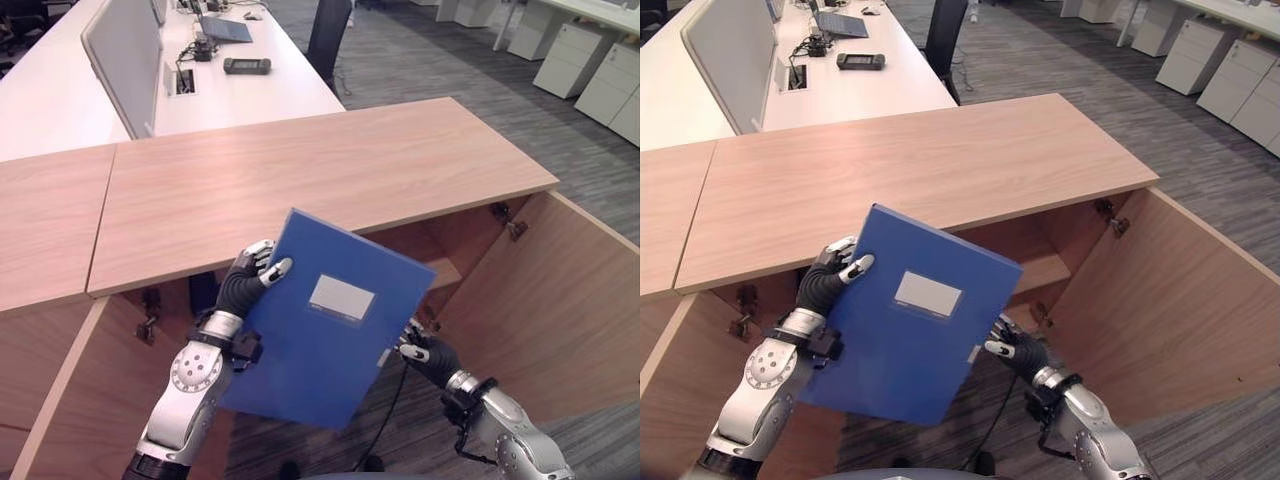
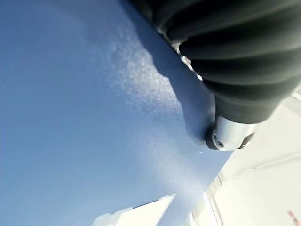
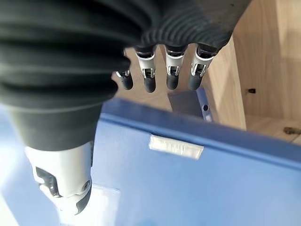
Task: Put the empty folder in the office cabinet
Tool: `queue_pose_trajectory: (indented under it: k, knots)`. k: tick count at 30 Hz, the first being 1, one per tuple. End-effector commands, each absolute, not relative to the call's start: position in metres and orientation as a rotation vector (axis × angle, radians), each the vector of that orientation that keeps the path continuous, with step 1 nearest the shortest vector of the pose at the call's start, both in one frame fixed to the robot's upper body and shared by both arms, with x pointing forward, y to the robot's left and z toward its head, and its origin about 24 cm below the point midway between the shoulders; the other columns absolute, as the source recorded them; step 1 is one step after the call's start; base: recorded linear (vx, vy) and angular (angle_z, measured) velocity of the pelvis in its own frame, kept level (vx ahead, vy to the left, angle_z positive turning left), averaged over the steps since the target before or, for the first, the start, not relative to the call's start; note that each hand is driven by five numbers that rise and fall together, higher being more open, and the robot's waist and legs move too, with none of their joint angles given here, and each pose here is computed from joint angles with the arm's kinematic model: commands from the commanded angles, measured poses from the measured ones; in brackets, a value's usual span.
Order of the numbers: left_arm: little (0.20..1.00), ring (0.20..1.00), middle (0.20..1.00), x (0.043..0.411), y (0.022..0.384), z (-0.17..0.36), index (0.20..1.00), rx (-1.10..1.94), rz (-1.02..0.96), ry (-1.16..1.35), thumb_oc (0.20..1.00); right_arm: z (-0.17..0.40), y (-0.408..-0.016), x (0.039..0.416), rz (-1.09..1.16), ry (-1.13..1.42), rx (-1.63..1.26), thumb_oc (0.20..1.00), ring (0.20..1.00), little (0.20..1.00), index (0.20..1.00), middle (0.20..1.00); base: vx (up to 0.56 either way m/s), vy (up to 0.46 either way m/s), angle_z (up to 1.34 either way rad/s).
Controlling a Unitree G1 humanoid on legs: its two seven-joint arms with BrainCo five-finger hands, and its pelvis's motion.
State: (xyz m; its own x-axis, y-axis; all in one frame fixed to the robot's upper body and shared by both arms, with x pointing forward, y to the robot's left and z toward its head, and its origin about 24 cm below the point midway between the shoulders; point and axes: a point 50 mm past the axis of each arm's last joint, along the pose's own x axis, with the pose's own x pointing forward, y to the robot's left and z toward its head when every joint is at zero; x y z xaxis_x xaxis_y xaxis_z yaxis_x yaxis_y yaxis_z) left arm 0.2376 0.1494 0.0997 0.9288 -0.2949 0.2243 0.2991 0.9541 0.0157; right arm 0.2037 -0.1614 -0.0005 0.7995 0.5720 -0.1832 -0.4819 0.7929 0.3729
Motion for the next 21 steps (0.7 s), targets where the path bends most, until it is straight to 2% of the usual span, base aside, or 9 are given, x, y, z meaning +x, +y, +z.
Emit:
queue_pose_trajectory:
  k: [1, 6, 17, 18, 21]
  knots:
    - [0.200, 0.200, 0.200, 0.252, 0.137, 0.124, 0.200, -0.035, -0.353, -0.376, 0.200, 0.022, -0.145, 0.218, 0.639, 0.169, 0.383, 1.000, 1.000, 1.000, 1.000, 1.000, 0.00, 0.000, 0.00]
    - [0.200, 0.200, 0.200, 0.248, 0.119, 0.133, 0.200, -0.123, -0.479, -0.387, 0.200, 0.010, -0.134, 0.223, 0.622, 0.210, 0.375, 1.000, 1.000, 1.000, 1.000, 1.000, 0.00, 0.000, 0.00]
    - [0.200, 0.200, 0.200, 0.239, 0.106, 0.128, 0.200, -0.226, -0.600, -0.320, 0.200, 0.008, -0.130, 0.230, 0.504, 0.171, 0.380, 1.000, 1.000, 1.000, 1.000, 1.000, 0.00, 0.000, 0.00]
    - [0.200, 0.200, 0.200, 0.240, 0.105, 0.126, 0.200, -0.232, -0.595, -0.314, 0.200, 0.010, -0.129, 0.232, 0.483, 0.160, 0.407, 0.200, 0.200, 0.200, 0.200, 0.200, 0.00, 0.000, 0.00]
    - [0.200, 0.200, 0.200, 0.241, 0.106, 0.121, 0.200, -0.245, -0.575, -0.279, 0.200, 0.007, -0.123, 0.228, 0.431, 0.159, 0.534, 0.200, 0.200, 0.200, 0.200, 0.200, 0.00, 0.000, 0.00]
